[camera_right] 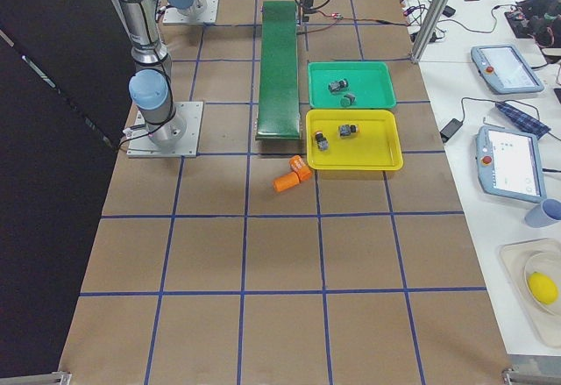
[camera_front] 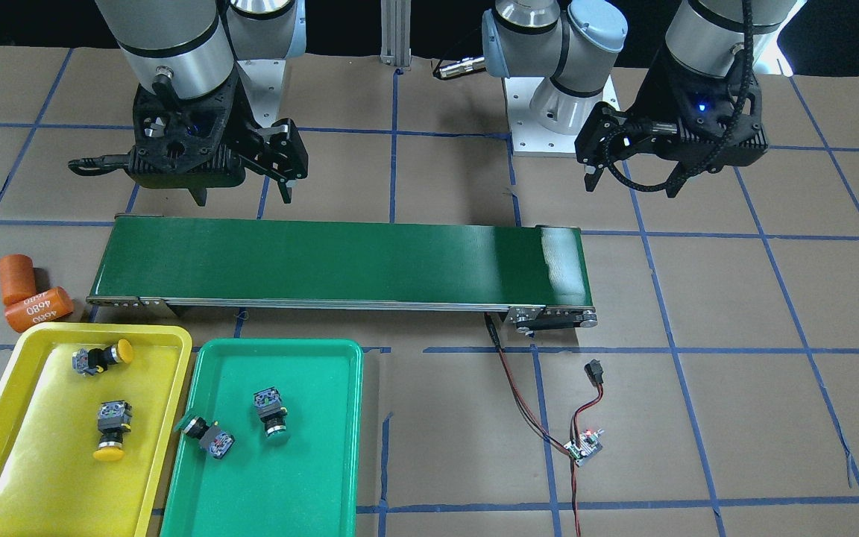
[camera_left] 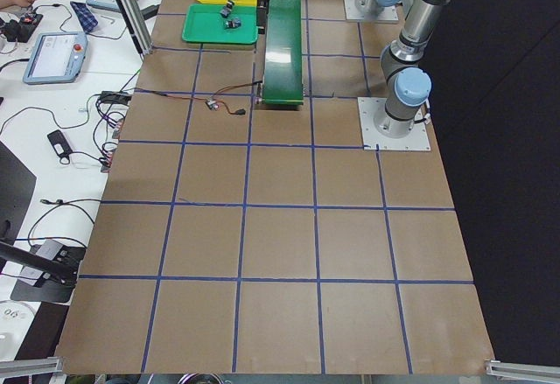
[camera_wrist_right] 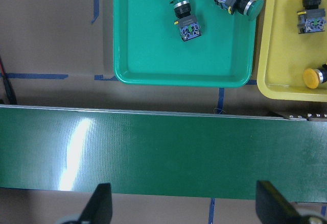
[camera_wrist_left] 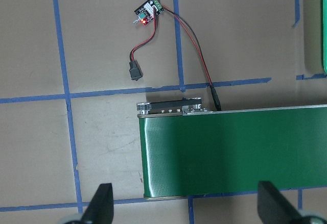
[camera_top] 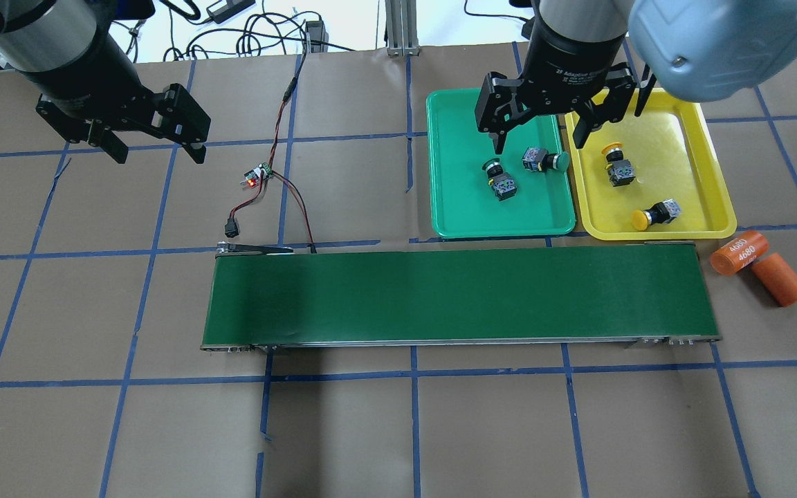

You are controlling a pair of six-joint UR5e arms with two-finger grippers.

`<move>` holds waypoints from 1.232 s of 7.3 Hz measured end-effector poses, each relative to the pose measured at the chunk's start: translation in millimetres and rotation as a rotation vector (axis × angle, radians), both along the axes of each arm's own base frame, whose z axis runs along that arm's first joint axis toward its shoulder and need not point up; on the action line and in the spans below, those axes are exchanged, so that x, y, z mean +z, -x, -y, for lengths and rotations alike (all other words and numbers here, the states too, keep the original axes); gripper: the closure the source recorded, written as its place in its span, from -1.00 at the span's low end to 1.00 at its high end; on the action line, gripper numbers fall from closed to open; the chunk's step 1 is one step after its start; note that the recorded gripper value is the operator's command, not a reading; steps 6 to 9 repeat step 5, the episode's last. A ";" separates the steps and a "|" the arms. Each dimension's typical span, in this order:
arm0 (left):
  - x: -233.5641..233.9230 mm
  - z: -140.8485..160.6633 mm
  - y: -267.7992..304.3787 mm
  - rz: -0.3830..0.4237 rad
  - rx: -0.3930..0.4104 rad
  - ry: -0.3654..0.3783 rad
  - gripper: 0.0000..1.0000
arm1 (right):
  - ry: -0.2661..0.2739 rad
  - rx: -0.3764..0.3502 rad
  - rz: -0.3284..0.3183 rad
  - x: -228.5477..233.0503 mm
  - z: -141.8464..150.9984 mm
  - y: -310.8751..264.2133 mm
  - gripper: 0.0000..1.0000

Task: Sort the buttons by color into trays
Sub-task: 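Raise the right gripper away from the green tray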

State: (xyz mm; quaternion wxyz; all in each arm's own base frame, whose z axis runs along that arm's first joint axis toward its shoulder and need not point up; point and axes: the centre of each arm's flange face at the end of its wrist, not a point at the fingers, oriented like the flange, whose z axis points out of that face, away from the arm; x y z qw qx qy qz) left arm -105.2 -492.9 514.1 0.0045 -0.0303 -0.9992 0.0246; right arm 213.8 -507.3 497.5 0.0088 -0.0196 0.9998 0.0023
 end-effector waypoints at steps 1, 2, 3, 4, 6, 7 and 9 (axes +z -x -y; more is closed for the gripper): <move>0.6 0.0 0.0 0.000 0.000 0.001 -1.00 | 0.001 -0.004 -0.003 0.2 0.1 0.3 -1.00; 1.4 0.0 -0.4 0.000 0.001 0.003 -1.00 | 0.001 -0.005 -0.005 0.2 0.2 0.5 -1.00; 1.5 -0.2 -0.7 0.000 0.001 0.003 -1.00 | 0.002 -0.005 -0.006 0.1 0.4 0.6 -1.00; 1.1 -0.2 -0.7 0.000 0.001 0.002 -1.00 | 0.002 -0.004 -0.007 -0.1 0.8 0.7 -1.00; 0.9 -0.4 -0.4 0.000 0.001 0.002 -1.00 | 0.003 -0.001 -0.007 -0.5 1.6 1.3 -1.00; 0.9 -0.4 -0.4 0.000 0.001 0.002 -1.00 | 0.003 -0.001 -0.007 -0.5 1.6 1.3 -1.00; 0.9 -0.4 -0.4 0.000 0.001 0.002 -1.00 | 0.003 -0.001 -0.007 -0.5 1.6 1.3 -1.00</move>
